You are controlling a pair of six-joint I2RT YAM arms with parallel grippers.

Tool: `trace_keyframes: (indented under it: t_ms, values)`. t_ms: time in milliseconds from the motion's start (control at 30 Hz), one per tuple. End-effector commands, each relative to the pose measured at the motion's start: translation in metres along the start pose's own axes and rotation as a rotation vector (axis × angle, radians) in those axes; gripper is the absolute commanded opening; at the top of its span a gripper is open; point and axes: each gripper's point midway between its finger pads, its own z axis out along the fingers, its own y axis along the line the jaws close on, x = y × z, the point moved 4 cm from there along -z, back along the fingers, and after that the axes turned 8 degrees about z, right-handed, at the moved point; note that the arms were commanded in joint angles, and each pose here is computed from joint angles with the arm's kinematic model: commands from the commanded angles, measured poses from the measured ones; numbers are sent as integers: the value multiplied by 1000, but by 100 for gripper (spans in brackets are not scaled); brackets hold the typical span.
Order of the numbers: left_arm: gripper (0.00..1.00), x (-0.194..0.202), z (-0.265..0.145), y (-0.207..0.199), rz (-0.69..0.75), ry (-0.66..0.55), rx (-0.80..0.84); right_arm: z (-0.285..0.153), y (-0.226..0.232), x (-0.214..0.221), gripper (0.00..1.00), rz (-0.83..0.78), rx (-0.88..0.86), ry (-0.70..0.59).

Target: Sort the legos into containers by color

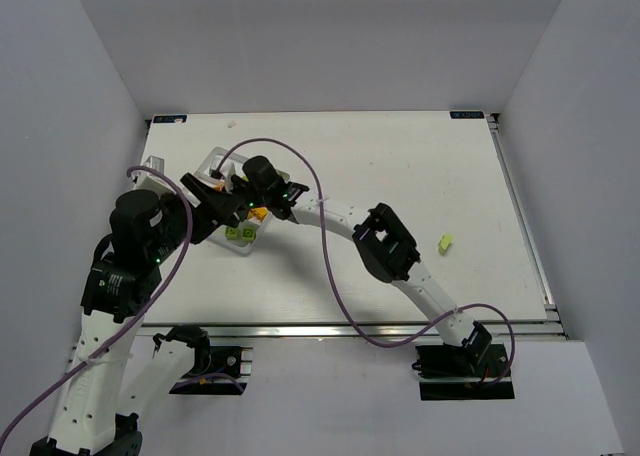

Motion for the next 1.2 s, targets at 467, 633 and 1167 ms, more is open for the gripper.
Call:
trace_keyframes:
  t_ms: [467,633,1167]
  values:
    - [26,49,66,15,65,176,181,-390,-61,-9,43,296,415,252]
    - [62,56,84,19,73,211,197,-456,-50,40,72,333,577,446]
    - [66,65,99,22,60,246,236,-525,-30,165,71,1118,992,605]
